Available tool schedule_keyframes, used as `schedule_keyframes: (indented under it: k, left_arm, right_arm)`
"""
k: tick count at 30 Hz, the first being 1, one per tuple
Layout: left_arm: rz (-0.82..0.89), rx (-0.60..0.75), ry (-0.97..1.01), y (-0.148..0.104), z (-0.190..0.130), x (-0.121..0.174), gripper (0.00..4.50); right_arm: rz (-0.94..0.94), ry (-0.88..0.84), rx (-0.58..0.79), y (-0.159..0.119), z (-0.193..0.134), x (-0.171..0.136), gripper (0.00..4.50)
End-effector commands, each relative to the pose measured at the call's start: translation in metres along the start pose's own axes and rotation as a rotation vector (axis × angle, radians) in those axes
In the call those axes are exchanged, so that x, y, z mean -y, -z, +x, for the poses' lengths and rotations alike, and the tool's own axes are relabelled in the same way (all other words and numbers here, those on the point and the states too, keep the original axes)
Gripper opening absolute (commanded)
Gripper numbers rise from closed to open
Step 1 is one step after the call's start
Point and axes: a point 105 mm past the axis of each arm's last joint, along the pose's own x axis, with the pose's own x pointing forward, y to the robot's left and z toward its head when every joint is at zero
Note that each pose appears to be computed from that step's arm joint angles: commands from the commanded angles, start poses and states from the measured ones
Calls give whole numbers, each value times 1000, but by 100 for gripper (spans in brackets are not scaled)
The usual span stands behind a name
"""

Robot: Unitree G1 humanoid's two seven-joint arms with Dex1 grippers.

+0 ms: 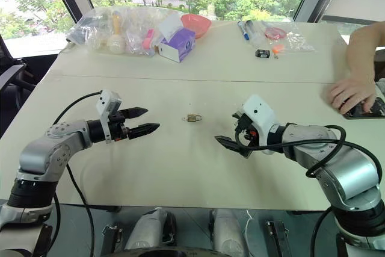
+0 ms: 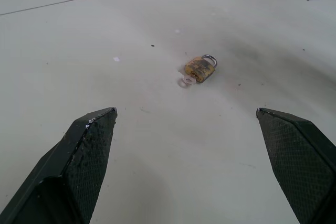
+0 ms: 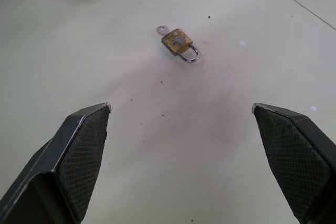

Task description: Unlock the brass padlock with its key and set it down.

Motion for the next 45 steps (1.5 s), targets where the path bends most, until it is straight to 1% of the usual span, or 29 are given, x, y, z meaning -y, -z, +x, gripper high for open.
schedule_keyframes:
  k: [1, 3, 10, 19, 20, 22, 24, 26, 30, 38, 42, 45]
  left_arm:
    - [42, 69, 4, -17, 2, 4, 441]
    - [35, 82, -8, -20, 4, 3, 441]
    - [44, 50, -3, -16, 6, 5, 441]
    - [74, 22, 29, -23, 1, 0, 441]
    - [91, -2, 57, -25, -1, 1, 441]
    - [146, -67, 116, -31, -10, 1, 441]
    - [176, -105, 139, -34, -16, -2, 441]
    - [194, -122, 146, -35, -19, -4, 441]
    - [214, -121, 132, -40, -22, -5, 441]
    - [191, -106, 106, -31, -21, 2, 441]
    - [180, -90, 96, -29, -18, 3, 441]
    - [173, -86, 93, -26, -16, 4, 441]
  right_arm:
    - [-41, 15, 34, -10, -2, 2, 450]
    - [-42, 14, 35, -10, -1, 1, 450]
    - [-40, -14, 13, -5, -2, -4, 450]
    - [-69, 7, 27, -12, 3, 6, 450]
    - [-82, 2, 30, -16, 10, 8, 450]
    - [-107, -31, 43, -28, 33, 10, 450]
    - [-133, -74, 37, -34, 54, 8, 450]
    - [-141, -98, 27, -35, 70, 9, 450]
    - [-157, -144, -15, -28, 99, 12, 450]
    - [-199, -247, -76, -13, 122, 14, 450]
    - [-219, -248, -92, -13, 132, 21, 450]
    - [-245, -280, -99, -12, 139, 19, 450]
